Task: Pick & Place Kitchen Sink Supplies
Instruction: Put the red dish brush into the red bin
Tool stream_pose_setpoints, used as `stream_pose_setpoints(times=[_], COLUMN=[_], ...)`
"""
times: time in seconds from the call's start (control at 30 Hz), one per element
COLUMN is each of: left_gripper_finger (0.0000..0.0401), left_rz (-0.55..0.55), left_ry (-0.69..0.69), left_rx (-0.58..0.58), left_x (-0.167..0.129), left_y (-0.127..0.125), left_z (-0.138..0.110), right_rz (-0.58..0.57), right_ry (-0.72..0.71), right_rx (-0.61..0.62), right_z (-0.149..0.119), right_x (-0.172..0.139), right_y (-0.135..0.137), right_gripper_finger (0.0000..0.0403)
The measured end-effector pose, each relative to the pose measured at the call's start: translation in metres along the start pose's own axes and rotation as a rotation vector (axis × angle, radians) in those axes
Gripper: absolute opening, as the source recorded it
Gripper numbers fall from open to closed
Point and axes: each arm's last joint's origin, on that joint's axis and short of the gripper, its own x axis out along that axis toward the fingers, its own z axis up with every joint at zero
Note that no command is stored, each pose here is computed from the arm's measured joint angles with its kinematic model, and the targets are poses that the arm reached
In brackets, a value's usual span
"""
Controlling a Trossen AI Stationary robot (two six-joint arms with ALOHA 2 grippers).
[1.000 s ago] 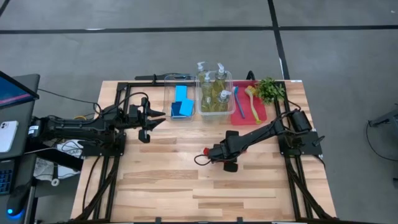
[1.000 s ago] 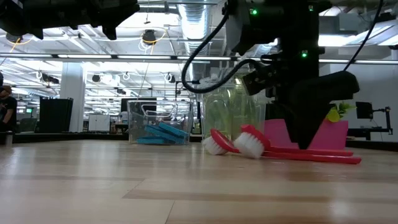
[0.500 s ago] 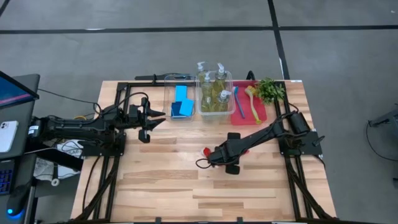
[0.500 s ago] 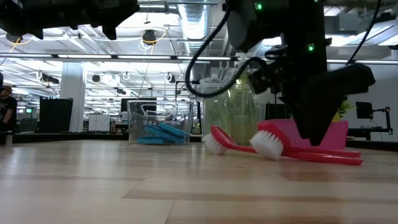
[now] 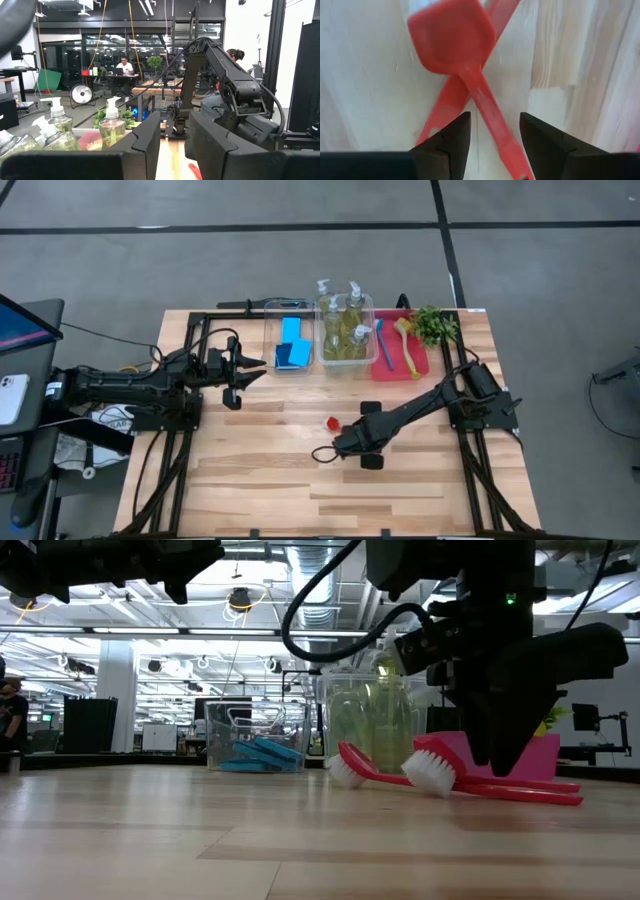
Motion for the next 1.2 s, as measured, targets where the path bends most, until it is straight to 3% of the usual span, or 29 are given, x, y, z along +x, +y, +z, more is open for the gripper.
stream_pose_setpoints(times=[0.57, 0.7, 0.97, 1.2], left_gripper_finger=[0.0104, 0.0104, 0.0104, 0.0104], left_rz=[0.000, 0.000, 0.000, 0.000], left_ry=[0.000, 0.000, 0.000, 0.000], left_rx=[0.000, 0.000, 0.000, 0.000], left_x=[0.000, 0.000, 0.000, 0.000], left_y=[0.000, 0.000, 0.000, 0.000], left_z=[0.000, 0.000, 0.000, 0.000], right_rz=[0.011, 0.031, 0.050, 0.075], right_ry=[-0.023, -0.028, -0.020, 0.008], right_rx=[0.016, 0.015, 0.004, -0.001], right_z=[-0.013, -0.012, -0.012, -0.006], right_x=[0.036, 0.037, 0.038, 0.026], right_y=[-0.009, -0.008, -0.007, -0.008], right_gripper_finger=[0.0158, 0.0133, 0.0039, 0.0041])
